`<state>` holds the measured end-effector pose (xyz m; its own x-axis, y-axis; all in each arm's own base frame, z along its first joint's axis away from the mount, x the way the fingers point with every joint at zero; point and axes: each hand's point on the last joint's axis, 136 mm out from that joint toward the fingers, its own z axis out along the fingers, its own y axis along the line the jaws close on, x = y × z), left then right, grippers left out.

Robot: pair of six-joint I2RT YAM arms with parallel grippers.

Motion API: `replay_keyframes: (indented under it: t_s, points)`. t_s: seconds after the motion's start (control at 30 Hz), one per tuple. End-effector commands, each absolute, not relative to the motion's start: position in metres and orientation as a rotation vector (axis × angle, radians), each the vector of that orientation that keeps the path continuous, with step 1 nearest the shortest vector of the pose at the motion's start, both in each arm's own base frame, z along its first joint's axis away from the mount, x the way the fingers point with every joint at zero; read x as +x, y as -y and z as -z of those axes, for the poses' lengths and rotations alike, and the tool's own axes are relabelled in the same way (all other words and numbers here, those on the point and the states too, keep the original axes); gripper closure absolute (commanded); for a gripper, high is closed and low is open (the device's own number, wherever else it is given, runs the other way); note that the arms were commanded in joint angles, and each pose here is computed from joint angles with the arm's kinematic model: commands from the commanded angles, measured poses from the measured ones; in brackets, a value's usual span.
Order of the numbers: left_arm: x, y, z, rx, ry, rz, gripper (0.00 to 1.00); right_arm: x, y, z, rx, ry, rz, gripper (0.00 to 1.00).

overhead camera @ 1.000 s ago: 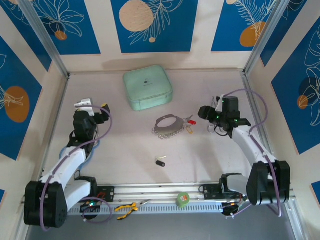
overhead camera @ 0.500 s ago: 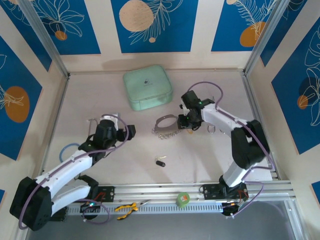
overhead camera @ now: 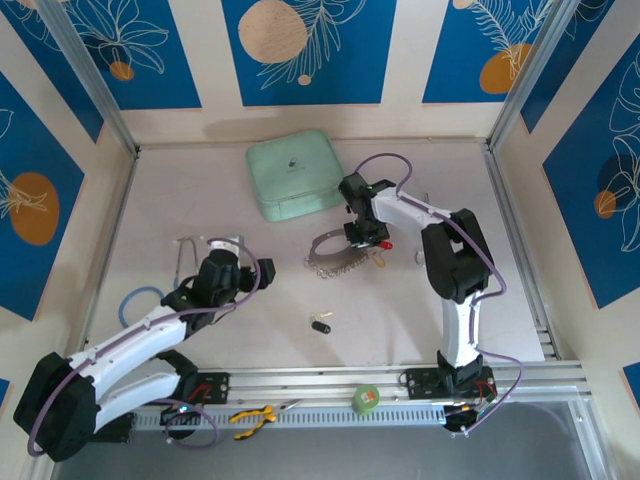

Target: Put the keys on the keyring

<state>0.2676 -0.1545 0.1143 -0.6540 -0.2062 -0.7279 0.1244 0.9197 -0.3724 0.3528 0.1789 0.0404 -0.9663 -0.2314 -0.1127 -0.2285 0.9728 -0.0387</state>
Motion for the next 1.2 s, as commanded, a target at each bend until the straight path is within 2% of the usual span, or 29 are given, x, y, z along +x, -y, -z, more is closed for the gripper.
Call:
replay_keyframes:
  t_s: [0.0, 0.13, 1.0, 1.03, 1.13, 1.17]
  points:
    - [0.265, 0.152, -0.112, -0.085, -2.219, 0.497, 0.10, 0.349, -0.172, -0.042, -0.391, -3.032, 0.140, 0.76]
    - [0.265, 0.150, -0.110, -0.101, -2.215, 0.501, 0.10, 0.350, -0.171, -0.038, -0.402, -3.045, 0.163, 0.81]
    - [0.263, 0.145, -0.112, -0.112, -2.207, 0.480, 0.10, 0.345, -0.168, -0.027, -0.430, -3.111, 0.214, 0.87]
    - [0.263, 0.145, -0.113, -0.111, -2.204, 0.482, 0.10, 0.346, -0.168, -0.027, -0.430, -3.108, 0.212, 0.88]
    - [0.263, 0.145, -0.113, -0.111, -2.203, 0.478, 0.10, 0.347, -0.168, -0.030, -0.428, -3.100, 0.214, 1.00]
    - [0.263, 0.144, -0.113, -0.110, -2.202, 0.477, 0.10, 0.348, -0.168, -0.032, -0.427, -3.092, 0.215, 1.00]
